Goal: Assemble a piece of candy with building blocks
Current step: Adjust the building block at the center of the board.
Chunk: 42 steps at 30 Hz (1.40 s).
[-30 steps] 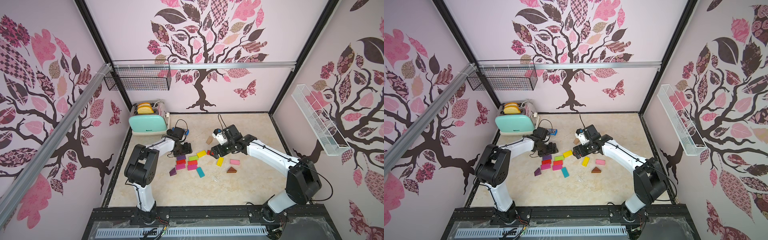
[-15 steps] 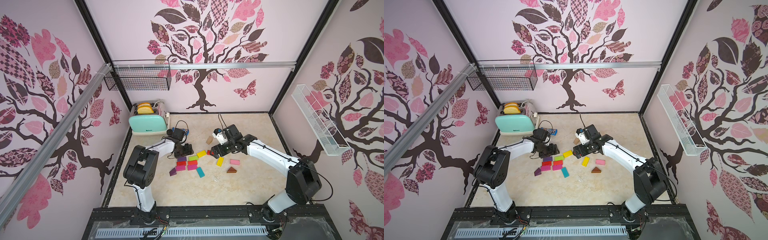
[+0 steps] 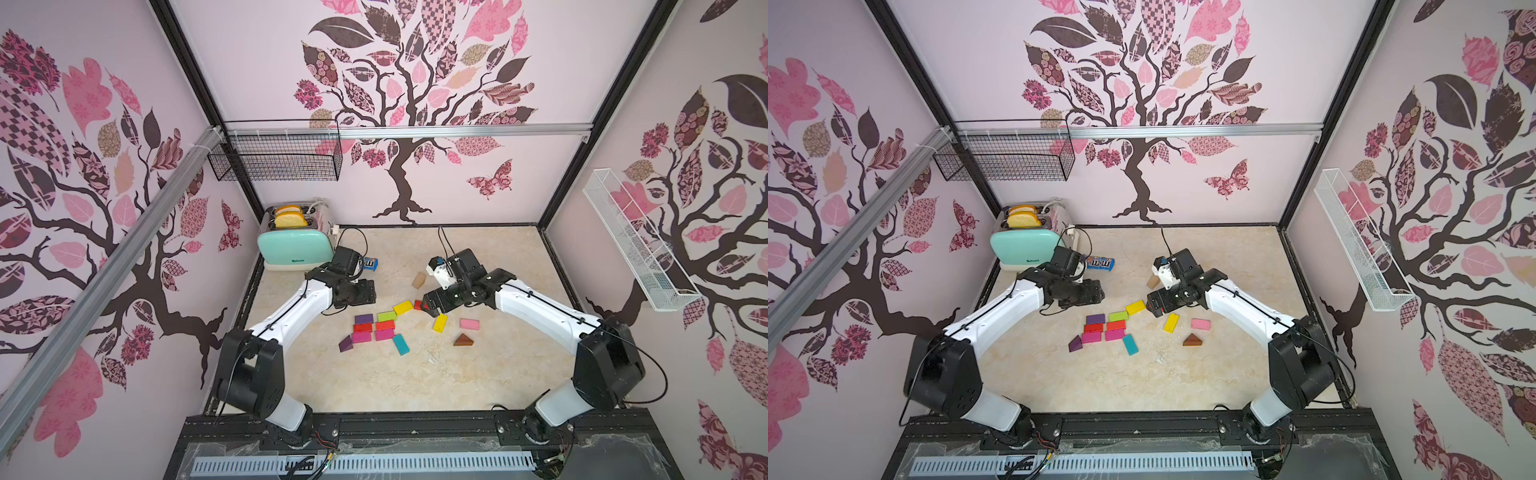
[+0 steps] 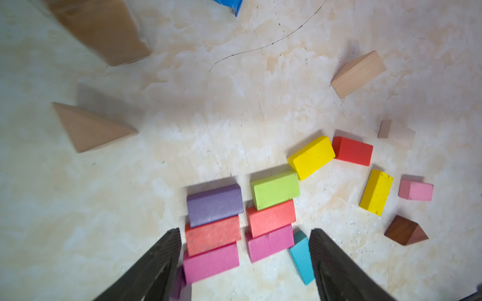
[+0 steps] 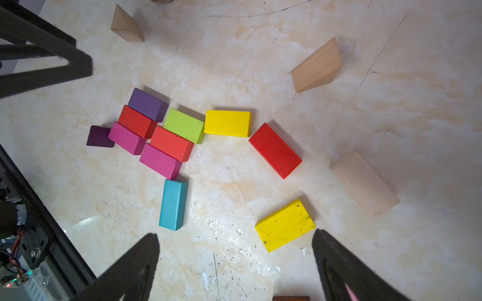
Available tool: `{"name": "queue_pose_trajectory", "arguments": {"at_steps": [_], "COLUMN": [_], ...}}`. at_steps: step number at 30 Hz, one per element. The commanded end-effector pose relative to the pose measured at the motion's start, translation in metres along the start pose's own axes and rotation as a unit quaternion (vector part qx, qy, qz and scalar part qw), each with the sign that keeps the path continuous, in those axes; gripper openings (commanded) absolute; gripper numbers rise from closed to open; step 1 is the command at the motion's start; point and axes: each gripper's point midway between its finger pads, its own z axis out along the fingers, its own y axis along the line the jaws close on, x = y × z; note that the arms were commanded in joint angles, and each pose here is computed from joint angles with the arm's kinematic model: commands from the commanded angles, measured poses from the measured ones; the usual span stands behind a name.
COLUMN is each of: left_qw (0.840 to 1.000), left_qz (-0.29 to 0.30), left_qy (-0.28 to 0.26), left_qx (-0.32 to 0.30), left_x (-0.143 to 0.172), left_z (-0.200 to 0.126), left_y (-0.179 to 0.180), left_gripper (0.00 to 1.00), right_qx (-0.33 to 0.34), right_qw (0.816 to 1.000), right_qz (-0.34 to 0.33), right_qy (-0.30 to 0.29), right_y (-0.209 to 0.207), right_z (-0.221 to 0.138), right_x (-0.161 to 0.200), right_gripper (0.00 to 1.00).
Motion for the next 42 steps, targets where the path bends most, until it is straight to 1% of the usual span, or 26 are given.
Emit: {"name": "queue_pose_trajectory", "arguments": {"at_steps": [1, 2, 4, 11, 13, 16, 19, 23, 28, 30, 33, 35, 36, 39, 42], "left_qw": [0.996, 0.996, 0.996, 0.987, 0.987, 0.985, 0.983, 0.976, 0.974, 0.973, 0.971, 0.971, 0.971, 0.971, 0.97], "left_qz": [0.016, 0.011, 0.004, 0.024, 0.031, 0.04, 0.054, 0.076, 0.077, 0.073, 0.069, 0.067, 0.066, 0.062, 0.062], "left_qy": [0.074, 0.076, 0.079, 0.113, 0.115, 0.119, 0.13, 0.138, 0.146, 0.149, 0.153, 0.155, 0.153, 0.153, 0.157], "left_qx": [-0.042, -0.041, -0.045, -0.111, -0.107, -0.117, -0.121, -0.149, -0.157, -0.16, -0.169, -0.17, -0.171, -0.171, -0.173], "left_x": [0.053, 0.059, 0.071, 0.103, 0.105, 0.105, 0.104, 0.1, 0.101, 0.102, 0.105, 0.106, 0.106, 0.106, 0.109], "left_z": [-0.006, -0.008, -0.009, -0.002, 0.001, 0.004, 0.011, 0.014, 0.024, 0.03, 0.036, 0.038, 0.038, 0.038, 0.038], "left_y": [0.024, 0.026, 0.03, 0.049, 0.046, 0.048, 0.049, 0.057, 0.06, 0.062, 0.065, 0.067, 0.067, 0.068, 0.07], "left_gripper": [0.82, 0.83, 0.82, 0.83, 0.83, 0.82, 0.79, 0.77, 0.73, 0.71, 0.65, 0.64, 0.61, 0.5, 0.45], "right_qx": [-0.029, -0.039, -0.058, -0.092, -0.1, -0.107, -0.11, -0.112, -0.114, -0.114, -0.115, -0.113, -0.112, -0.111, -0.111], "right_qw": [0.999, 0.999, 0.998, 0.995, 0.995, 0.994, 0.994, 0.993, 0.993, 0.993, 0.993, 0.993, 0.994, 0.994, 0.994], "right_qz": [0.011, 0.014, 0.019, 0.018, 0.018, 0.019, 0.018, 0.015, 0.016, 0.017, 0.017, 0.016, 0.015, 0.014, 0.016], "right_qy": [-0.017, -0.02, -0.025, -0.017, -0.017, -0.021, -0.019, -0.012, -0.011, -0.01, -0.01, -0.011, -0.011, -0.012, -0.012], "right_y": [0.013, 0.017, 0.024, 0.035, 0.038, 0.039, 0.039, 0.039, 0.039, 0.039, 0.039, 0.039, 0.038, 0.038, 0.038], "right_z": [-0.017, -0.019, -0.025, -0.032, -0.032, -0.03, -0.026, -0.02, -0.015, -0.014, -0.013, -0.014, -0.013, -0.013, -0.013], "right_x": [0.0, 0.002, 0.005, 0.02, 0.021, 0.022, 0.022, 0.02, 0.015, 0.013, 0.009, 0.007, 0.007, 0.005, 0.003], "right_gripper": [0.97, 0.99, 0.99, 0.99, 0.99, 0.99, 0.99, 0.99, 0.99, 0.99, 0.99, 0.99, 0.99, 0.99, 0.99]}}
